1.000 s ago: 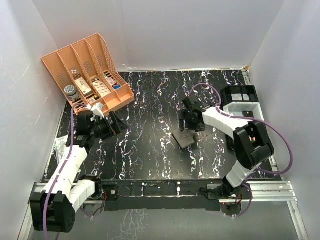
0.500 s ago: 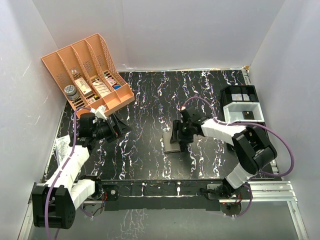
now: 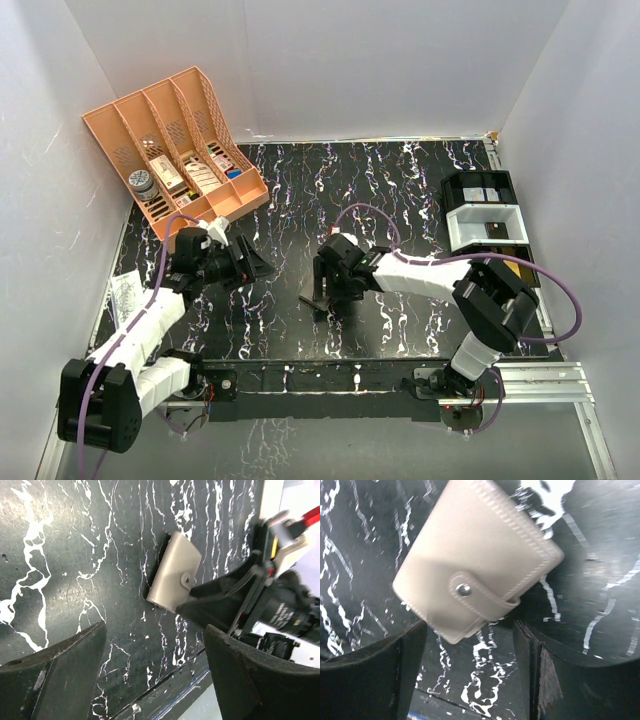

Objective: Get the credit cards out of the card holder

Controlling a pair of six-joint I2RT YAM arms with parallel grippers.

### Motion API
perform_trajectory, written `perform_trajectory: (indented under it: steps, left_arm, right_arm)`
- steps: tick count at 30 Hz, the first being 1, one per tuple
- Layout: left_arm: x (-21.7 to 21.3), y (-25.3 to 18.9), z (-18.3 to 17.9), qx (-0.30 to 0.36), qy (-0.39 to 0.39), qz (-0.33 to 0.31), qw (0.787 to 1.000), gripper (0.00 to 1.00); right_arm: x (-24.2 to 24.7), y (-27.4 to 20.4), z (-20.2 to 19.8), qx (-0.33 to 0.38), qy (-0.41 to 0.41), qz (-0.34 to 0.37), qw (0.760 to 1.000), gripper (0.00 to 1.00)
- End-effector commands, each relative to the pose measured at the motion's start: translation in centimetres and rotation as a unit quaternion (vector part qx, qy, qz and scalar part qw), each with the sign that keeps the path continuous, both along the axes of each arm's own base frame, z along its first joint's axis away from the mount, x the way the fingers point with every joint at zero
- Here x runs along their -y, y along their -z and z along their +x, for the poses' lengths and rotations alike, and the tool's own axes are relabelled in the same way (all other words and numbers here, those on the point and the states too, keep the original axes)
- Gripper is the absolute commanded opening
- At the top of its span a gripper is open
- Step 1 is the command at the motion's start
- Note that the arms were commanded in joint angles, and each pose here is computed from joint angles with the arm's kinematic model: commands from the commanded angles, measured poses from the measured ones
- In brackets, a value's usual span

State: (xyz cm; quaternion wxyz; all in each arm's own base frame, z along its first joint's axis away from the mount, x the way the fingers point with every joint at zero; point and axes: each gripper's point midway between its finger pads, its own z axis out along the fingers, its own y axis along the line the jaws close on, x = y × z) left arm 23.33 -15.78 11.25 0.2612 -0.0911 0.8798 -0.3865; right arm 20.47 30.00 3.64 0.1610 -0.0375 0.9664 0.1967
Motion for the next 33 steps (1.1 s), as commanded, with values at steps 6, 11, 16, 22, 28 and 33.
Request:
perform_trajectory:
  steps: [6, 11, 16, 22, 28, 33]
  left_arm:
    - [2.8, 0.8, 0.9, -0.008, 0.060, 0.044, 0.997, 0.78]
    - [5.3, 2.4, 1.9, -0.028, 0.094, 0.053, 0.994, 0.76]
    - [7.8, 4.9, 1.4, -0.064, 0.137, 0.071, 0.986, 0.68]
    - [9.3, 6.9, -0.3, -0.089, 0.162, 0.066, 0.981, 0.54]
    - [9.6, 8.0, -2.8, -0.110, 0.180, 0.070, 0.975, 0.35]
    - [8.7, 7.8, -5.1, -0.120, 0.159, 0.063, 0.978, 0.30]
  right_arm:
    - [3.7, -2.6, 6.0, 0.047, 0.140, -0.004, 0.989, 0.71]
    - [1.9, -1.6, 6.8, 0.020, 0.115, 0.030, 0.993, 0.66]
    - [0.4, -0.4, 6.5, -0.011, 0.094, 0.045, 0.995, 0.58]
    - [-0.4, 0.0, 5.4, -0.025, 0.071, 0.075, 0.994, 0.51]
    - [-2.9, 0.6, 2.8, -0.052, -0.038, 0.099, 0.993, 0.49]
    - [-3.4, 0.9, 1.5, -0.039, -0.071, 0.057, 0.995, 0.49]
